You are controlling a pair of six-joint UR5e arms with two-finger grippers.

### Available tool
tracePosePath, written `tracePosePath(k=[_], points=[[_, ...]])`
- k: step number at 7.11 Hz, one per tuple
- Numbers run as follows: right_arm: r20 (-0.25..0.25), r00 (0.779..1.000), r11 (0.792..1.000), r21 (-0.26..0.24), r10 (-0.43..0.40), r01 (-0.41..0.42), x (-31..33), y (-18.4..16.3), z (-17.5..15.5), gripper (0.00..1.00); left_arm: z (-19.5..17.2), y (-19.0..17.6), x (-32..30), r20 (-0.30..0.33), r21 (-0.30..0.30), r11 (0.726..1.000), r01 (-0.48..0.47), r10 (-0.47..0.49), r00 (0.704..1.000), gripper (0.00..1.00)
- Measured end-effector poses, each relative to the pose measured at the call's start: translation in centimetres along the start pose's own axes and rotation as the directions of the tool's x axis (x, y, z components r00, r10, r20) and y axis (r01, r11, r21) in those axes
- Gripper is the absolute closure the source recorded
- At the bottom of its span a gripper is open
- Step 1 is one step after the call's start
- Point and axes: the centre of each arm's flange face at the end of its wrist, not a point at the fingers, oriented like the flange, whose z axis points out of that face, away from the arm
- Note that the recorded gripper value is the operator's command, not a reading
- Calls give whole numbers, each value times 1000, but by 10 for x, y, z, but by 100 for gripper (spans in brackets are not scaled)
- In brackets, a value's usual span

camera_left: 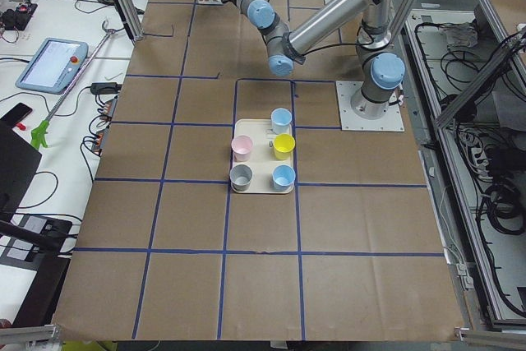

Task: Transfer IKEA cup to right arm and place on rack

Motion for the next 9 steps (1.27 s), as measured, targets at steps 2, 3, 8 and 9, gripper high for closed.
tracePosePath(k=[2,3,8,9], points=[[-3,1000,1000,-1,0,0,1,0,1,31,0,0,0,1,0,1000,7,-7,1000,94],[-4,1000,1000,-4,0,0,2,1,2,38,0,0,0,1,0,1000,8,-8,1000,94],[-7,1000,1000,-17,-2,2,2,1,4,49,0,-1,-1,4,0,1000,9,-9,1000,39],[-6,1000,1000,-19,-2,2,2,1,4,49,0,-1,-1,8,-1,1000,11,-11,1000,17]])
